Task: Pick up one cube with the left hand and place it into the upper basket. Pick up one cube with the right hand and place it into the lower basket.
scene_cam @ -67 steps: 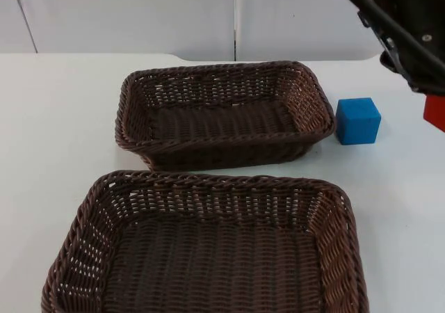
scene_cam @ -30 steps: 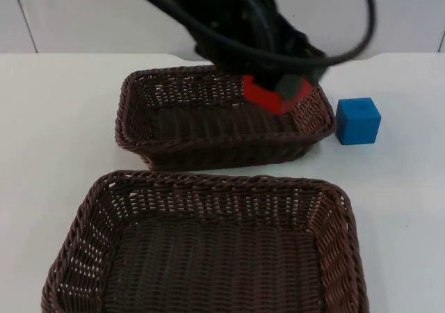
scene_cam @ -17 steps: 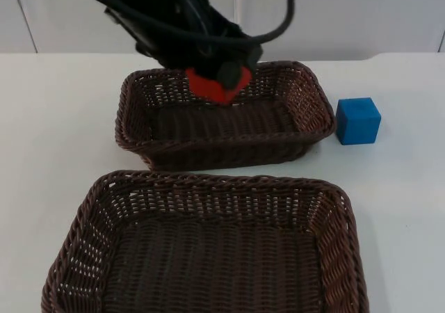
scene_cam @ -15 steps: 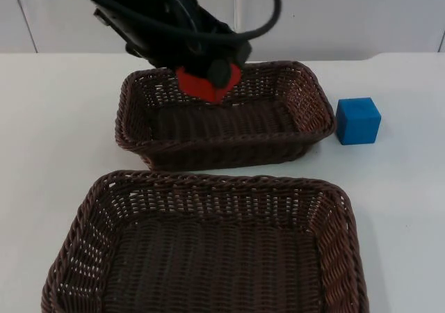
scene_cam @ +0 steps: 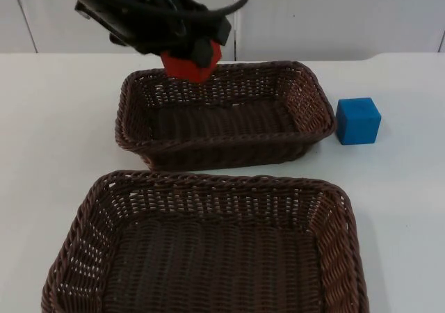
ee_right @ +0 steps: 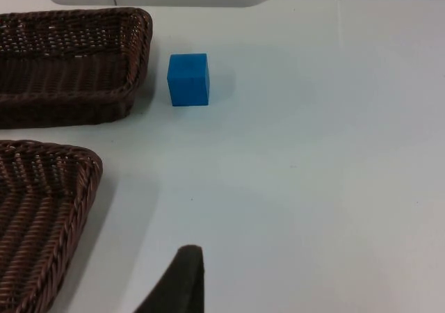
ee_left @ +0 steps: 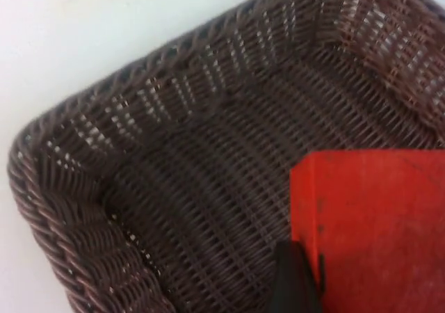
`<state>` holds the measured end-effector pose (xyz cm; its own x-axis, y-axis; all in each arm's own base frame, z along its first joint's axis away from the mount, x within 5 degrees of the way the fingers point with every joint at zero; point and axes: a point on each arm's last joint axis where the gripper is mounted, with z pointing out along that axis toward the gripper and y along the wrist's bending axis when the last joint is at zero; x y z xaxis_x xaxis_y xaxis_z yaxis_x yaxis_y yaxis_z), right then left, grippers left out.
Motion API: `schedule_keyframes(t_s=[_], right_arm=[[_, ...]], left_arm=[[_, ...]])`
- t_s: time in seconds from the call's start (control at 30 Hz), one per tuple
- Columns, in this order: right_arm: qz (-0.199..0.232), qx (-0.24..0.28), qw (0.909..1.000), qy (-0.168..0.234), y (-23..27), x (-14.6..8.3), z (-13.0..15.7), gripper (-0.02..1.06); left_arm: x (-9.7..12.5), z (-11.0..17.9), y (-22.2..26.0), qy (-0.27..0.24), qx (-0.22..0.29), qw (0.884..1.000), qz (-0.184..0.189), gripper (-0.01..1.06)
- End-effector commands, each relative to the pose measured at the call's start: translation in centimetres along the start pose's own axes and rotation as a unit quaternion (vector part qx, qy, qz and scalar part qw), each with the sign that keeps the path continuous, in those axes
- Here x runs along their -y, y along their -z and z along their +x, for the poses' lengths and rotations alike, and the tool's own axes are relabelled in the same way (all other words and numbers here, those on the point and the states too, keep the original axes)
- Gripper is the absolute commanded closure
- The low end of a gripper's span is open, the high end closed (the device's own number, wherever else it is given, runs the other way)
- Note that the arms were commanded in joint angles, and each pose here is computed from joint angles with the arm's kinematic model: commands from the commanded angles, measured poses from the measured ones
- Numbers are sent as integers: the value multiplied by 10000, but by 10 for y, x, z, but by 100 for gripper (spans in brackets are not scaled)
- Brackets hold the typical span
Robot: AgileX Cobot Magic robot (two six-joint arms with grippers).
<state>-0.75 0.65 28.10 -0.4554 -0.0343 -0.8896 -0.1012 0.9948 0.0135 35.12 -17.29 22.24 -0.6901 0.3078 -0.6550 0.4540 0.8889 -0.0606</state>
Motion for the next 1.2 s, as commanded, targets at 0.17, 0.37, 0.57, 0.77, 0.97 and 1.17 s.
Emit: schedule_keyframes(t_s=[0.17,0.37,0.57,0.77,0.97,1.17], right_arm=[[19,9,10000,-2,0,0,1,-1],[19,9,10000,-2,0,0,1,-1],[19,9,10000,-2,0,0,1,-1],[19,9,10000,-2,0,0,1,-1],[19,9,10000,-2,0,0,1,-1],[19,9,10000,-2,0,0,1,-1]], left_arm=[[-3,1,-33,-45,-109,9999,-2,105],[-5,-2,-63,-232,-204,9995,-14,105],[-6,-5,-83,-319,-208,9993,-19,105],[-8,-4,-107,-322,-259,9991,-27,105],[-10,3,-127,-406,-338,9986,-68,105],[-11,13,-139,-396,-467,9981,-69,105]])
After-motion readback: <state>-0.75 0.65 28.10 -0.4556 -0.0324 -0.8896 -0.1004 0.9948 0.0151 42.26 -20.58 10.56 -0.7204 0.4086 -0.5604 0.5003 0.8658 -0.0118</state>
